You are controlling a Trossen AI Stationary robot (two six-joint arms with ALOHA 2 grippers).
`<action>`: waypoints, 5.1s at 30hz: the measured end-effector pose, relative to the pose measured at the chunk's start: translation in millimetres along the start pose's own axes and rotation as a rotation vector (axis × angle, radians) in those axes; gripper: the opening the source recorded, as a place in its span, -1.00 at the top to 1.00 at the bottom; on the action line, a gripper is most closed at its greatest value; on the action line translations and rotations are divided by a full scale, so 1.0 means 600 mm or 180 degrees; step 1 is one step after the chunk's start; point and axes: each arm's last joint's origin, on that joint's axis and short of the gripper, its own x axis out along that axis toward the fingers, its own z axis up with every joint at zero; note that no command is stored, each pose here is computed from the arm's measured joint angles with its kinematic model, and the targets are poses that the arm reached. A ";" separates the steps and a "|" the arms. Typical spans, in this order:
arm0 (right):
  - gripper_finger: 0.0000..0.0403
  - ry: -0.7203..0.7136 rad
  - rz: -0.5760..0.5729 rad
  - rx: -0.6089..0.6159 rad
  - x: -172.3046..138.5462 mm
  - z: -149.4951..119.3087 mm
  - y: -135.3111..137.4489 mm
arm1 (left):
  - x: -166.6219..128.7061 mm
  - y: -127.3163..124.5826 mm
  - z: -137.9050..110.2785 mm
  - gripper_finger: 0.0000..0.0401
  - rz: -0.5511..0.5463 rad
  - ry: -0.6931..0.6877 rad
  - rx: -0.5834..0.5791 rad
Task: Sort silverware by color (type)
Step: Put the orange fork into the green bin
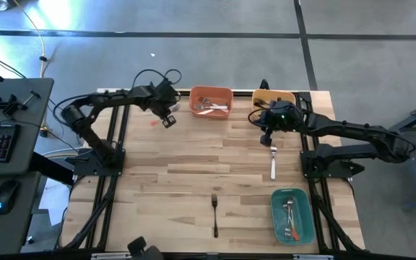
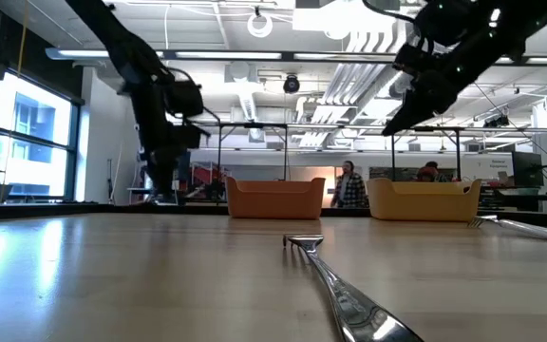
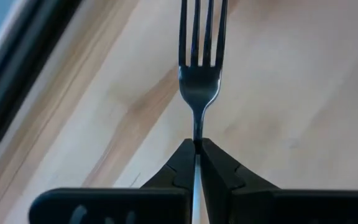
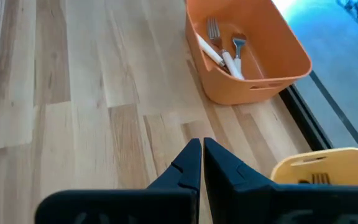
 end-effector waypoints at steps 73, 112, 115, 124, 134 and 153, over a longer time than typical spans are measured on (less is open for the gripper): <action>0.95 -0.2127 0.1020 0.0030 0.152 0.103 0.167 | -0.095 -0.308 -0.016 0.97 -0.2070 -0.4668 0.0969; 1.00 -0.0296 0.0881 0.1604 -0.064 0.042 0.220 | -0.043 -0.271 -0.010 0.79 -0.2016 -0.3844 0.1258; 1.00 -0.0024 0.1080 0.2031 -0.101 0.021 0.240 | -0.043 -0.272 -0.010 0.80 -0.2016 -0.3841 0.1263; 1.00 0.0900 0.1684 0.2459 -0.201 -0.053 0.300 | -0.040 -0.272 -0.012 0.81 -0.2012 -0.3772 0.1267; 1.00 0.2029 0.1122 0.2692 -0.234 -0.154 0.368 | -0.039 -0.272 -0.012 0.81 -0.2012 -0.3746 0.1258; 0.91 0.2400 0.0759 0.2527 -0.238 -0.191 0.383 | -0.036 -0.272 -0.013 0.81 -0.1972 -0.3693 0.1244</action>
